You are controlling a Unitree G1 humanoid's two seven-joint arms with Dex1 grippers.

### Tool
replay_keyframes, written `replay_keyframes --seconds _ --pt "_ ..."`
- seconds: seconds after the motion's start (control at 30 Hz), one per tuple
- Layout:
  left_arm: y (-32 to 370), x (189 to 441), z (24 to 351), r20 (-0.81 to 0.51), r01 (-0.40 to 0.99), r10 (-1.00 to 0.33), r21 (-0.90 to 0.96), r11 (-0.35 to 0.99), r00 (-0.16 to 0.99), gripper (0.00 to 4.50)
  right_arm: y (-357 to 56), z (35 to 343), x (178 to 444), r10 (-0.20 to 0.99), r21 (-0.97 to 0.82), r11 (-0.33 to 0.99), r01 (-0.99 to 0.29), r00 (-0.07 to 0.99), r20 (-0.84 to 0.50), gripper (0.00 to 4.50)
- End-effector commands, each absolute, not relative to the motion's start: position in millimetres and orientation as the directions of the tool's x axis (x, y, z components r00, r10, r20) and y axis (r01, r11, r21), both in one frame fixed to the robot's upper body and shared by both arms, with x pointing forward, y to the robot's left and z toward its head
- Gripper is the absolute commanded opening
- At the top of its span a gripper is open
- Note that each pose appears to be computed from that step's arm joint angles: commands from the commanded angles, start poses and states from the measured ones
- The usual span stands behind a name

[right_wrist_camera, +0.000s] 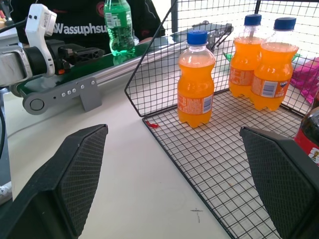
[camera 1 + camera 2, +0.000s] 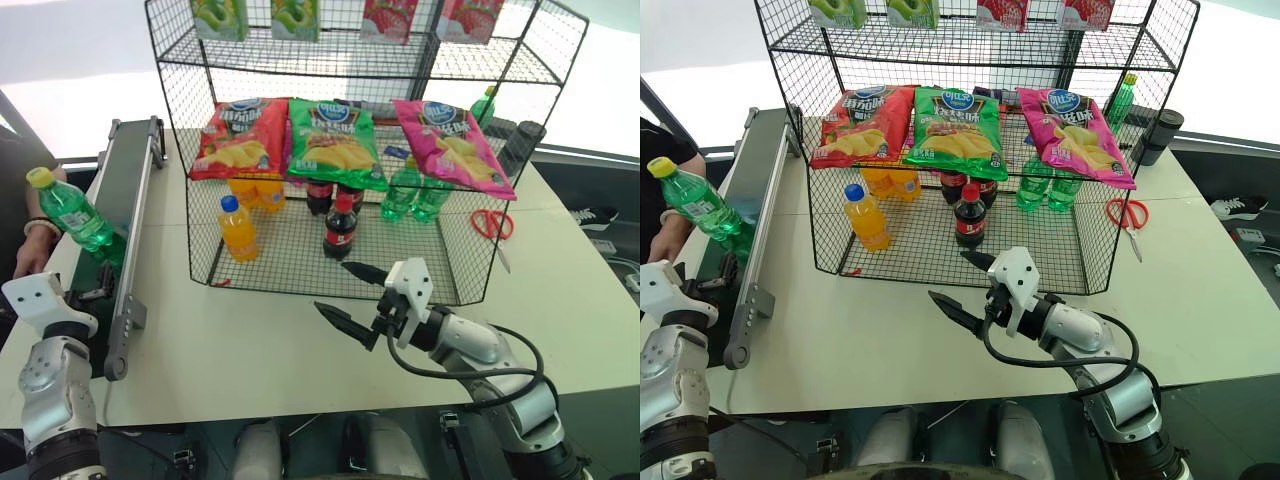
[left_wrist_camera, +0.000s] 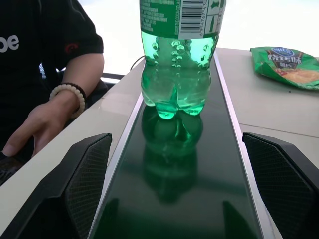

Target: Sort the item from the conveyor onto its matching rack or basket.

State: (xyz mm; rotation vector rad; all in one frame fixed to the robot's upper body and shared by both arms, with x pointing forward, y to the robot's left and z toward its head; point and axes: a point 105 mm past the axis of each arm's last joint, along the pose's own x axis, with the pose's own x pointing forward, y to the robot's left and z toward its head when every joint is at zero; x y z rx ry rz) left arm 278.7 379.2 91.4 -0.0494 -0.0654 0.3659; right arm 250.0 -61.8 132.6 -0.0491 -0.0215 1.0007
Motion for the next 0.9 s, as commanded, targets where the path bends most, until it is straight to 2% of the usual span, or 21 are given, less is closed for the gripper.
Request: replay_keyframes --seconds 0.03,0.77,0.87,0.9 --pt "387.8 276.7 112.6 0.127 -0.38 0.381 -0.036 0.924 0.916 4.5 -58.6 141.1 248.6 0.851 -0.063 0.525 -0.849 0.524 0.032 4.42" --pt "393.2 274.3 120.7 0.161 -0.403 0.402 -0.03 0.915 0.901 4.5 -56.5 140.0 247.1 0.857 -0.051 0.515 -0.855 0.514 0.033 4.42" --pt "392.2 272.8 120.2 0.163 -0.4 0.4 -0.034 0.916 0.902 3.63 -56.6 140.1 247.0 0.857 -0.051 0.515 -0.855 0.514 0.033 4.5" --pt "392.1 272.2 119.8 0.162 -0.4 0.4 -0.033 0.916 0.902 3.21 -56.6 140.0 246.9 0.857 -0.05 0.516 -0.855 0.515 0.033 4.5"
